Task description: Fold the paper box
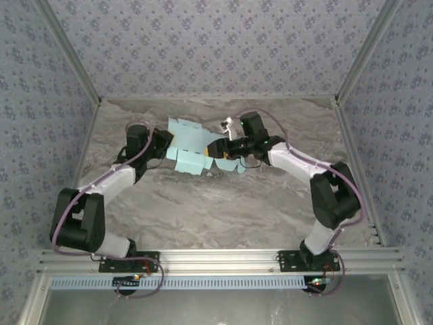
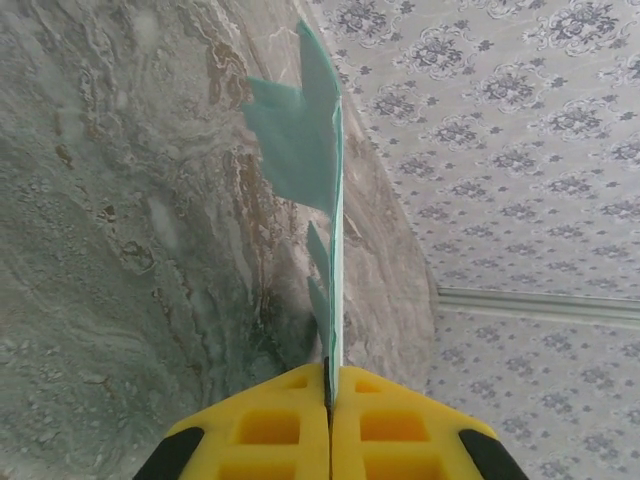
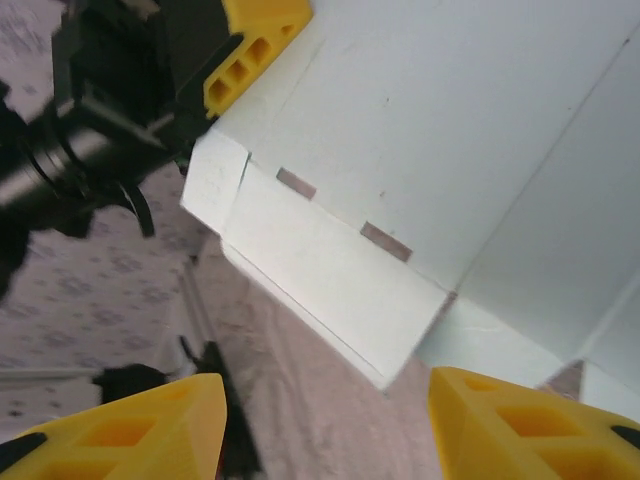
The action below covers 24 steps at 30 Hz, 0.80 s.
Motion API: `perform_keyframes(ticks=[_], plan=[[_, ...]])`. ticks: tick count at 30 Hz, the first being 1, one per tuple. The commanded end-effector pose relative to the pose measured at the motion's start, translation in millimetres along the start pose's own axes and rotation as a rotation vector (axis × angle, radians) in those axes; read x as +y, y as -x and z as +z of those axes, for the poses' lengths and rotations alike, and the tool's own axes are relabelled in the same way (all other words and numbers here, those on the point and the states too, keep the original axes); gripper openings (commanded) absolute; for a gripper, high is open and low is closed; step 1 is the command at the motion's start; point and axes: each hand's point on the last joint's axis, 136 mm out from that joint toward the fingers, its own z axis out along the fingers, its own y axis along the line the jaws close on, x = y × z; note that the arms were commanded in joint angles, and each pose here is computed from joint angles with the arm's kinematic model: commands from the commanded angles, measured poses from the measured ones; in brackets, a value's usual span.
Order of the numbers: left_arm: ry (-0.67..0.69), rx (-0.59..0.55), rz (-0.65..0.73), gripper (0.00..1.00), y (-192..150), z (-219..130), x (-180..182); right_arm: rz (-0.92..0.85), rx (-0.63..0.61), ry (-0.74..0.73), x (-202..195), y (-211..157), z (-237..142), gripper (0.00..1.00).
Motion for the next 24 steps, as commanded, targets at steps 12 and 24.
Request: perform_keyframes(ticks=[12, 24], plan=[[0.178, -0.004, -0.094, 0.00, 0, -39, -13, -1.206, -0.308, -0.805, 53, -26, -1, 1.00], [0.234, -0.040, -0.135, 0.00, 0, -56, -5, -1.456, -0.215, -0.972, 67, -15, 56, 0.97]])
